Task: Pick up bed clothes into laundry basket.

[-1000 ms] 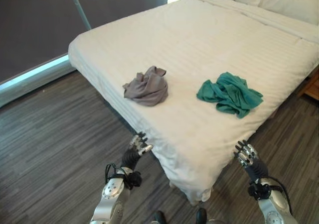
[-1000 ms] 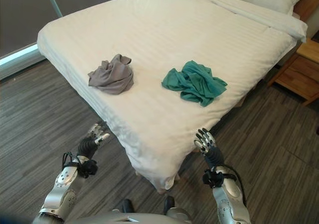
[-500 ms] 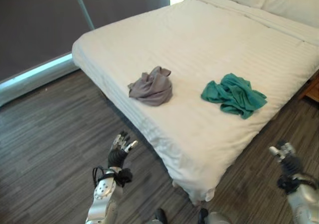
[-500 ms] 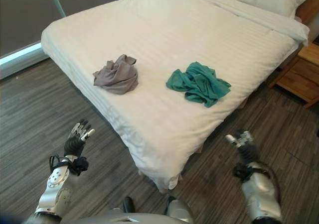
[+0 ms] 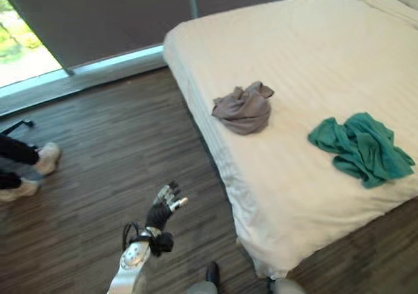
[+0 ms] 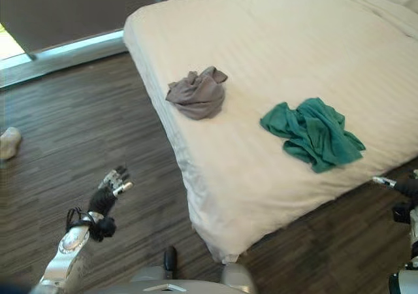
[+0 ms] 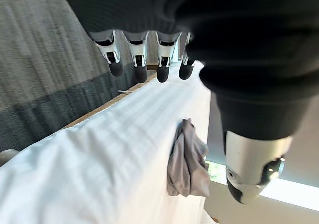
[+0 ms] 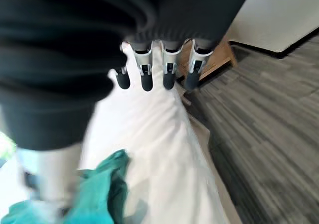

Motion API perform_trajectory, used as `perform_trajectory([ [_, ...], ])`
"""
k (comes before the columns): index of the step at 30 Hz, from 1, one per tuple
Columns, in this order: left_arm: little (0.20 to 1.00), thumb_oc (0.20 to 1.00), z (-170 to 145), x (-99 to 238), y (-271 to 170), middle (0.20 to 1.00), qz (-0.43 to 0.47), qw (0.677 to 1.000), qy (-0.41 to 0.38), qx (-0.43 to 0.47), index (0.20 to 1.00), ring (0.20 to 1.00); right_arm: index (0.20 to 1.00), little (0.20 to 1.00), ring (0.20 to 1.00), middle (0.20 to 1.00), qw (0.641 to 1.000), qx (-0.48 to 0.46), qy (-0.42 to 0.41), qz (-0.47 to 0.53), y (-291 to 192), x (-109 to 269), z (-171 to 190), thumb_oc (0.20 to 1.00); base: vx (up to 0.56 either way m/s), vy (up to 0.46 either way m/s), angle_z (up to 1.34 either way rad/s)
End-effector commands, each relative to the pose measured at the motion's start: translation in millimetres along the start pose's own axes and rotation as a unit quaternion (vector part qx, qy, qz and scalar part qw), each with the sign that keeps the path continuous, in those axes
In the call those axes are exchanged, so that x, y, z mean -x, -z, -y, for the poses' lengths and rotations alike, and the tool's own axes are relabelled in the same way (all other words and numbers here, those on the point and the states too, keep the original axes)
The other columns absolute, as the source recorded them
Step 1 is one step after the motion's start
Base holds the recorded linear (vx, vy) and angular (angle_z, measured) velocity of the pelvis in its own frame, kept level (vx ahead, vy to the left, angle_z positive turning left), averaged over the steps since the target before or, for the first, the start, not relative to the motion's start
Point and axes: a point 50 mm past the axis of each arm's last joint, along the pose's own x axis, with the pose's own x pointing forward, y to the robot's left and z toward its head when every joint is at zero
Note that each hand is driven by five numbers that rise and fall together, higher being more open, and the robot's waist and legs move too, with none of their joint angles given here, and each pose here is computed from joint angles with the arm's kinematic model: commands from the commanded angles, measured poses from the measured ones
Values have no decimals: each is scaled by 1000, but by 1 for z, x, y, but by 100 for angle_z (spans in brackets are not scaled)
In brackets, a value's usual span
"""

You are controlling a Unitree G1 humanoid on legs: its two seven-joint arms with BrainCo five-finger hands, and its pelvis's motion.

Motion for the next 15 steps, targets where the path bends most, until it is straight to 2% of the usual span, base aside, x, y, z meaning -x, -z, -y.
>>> perform_trajectory([
  [1, 1000, 1000, -2, -9, -41, 1000, 80, 996, 25, -5, 1000, 1000, 1000, 1000, 1000, 1000, 993, 48, 63, 92, -75, -4, 31, 1000, -53, -56, 25],
  [3, 1000, 1000, -2, -9, -42, 1000, 83, 996, 23, -5, 1000, 1000, 1000, 1000, 1000, 1000, 989, 58, 69, 113, -90, -3, 33, 1000, -71, -45, 19],
  [4, 1000, 1000, -2, -11, -44, 1000, 85, 996, 22, -8, 1000, 1000, 1000, 1000, 1000, 1000, 980, 86, 83, 158, -121, 1, 36, 1000, -72, -29, 7],
  [6, 1000, 1000, 0, -13, -45, 1000, 89, 996, 23, -8, 1000, 1000, 1000, 1000, 1000, 1000, 969, 97, 99, 203, -152, 7, 38, 1000, -63, -32, 3],
  [9, 1000, 1000, 3, -15, -47, 1000, 93, 995, 25, -7, 1000, 1000, 1000, 1000, 1000, 1000, 961, 94, 97, 240, -174, 12, 28, 1000, -35, -22, 5],
  [11, 1000, 1000, 6, -19, -48, 1000, 93, 995, 29, -11, 1000, 1000, 1000, 1000, 1000, 1000, 946, 121, 71, 291, -203, 20, 7, 1000, -46, -41, 1],
  [15, 1000, 1000, 13, -25, -57, 1000, 113, 993, 40, -7, 1000, 1000, 1000, 1000, 1000, 1000, 952, 166, 56, 251, -199, 11, -8, 1000, -87, -40, -7],
])
